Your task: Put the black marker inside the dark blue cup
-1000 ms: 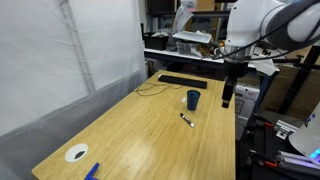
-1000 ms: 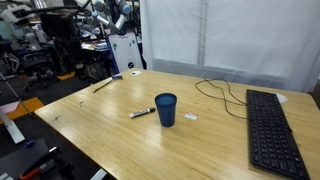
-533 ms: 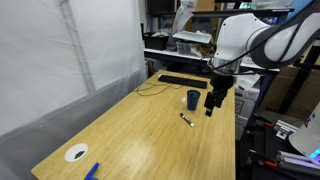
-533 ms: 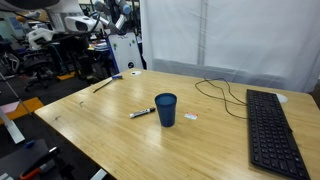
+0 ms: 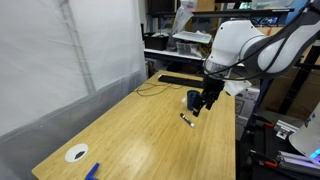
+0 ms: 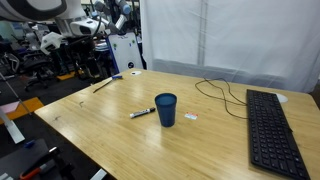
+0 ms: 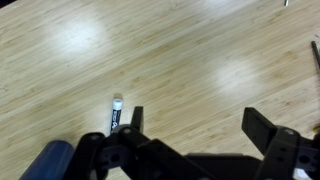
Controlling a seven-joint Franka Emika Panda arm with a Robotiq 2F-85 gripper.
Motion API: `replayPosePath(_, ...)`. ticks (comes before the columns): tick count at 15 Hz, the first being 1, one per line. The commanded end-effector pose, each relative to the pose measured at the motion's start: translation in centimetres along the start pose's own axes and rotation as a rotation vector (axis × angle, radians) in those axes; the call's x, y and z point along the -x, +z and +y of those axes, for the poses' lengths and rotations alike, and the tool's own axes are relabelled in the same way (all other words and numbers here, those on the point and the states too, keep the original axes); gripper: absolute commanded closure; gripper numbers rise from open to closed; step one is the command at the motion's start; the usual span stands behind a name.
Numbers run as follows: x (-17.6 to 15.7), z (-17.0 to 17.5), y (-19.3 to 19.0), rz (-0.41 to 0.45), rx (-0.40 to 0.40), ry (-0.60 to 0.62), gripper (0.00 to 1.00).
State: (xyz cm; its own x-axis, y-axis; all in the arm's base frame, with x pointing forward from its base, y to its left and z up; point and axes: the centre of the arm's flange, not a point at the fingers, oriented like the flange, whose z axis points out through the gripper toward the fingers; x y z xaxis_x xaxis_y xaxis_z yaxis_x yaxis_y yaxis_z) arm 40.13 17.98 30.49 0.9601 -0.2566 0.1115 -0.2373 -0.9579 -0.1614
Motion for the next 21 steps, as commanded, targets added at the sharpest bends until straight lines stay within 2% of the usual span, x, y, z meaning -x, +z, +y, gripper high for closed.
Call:
replayPosePath(1,-0.3,-0.5,0.7,0.045,0.014,0.012,0.00)
replayPosePath(5,-0.6,-0.7,1.0,0.066,0.038,0.001,0.00)
replayPosePath(7,-0.6,-0.9,1.2,0.024,0.038,-0.031,0.00)
replayPosePath(17,-0.3,-0.9,1.6,0.027,0.040,-0.013,0.00)
replayPosePath(21,-1.9,-0.1,2.6,0.039,0.133,0.144,0.00)
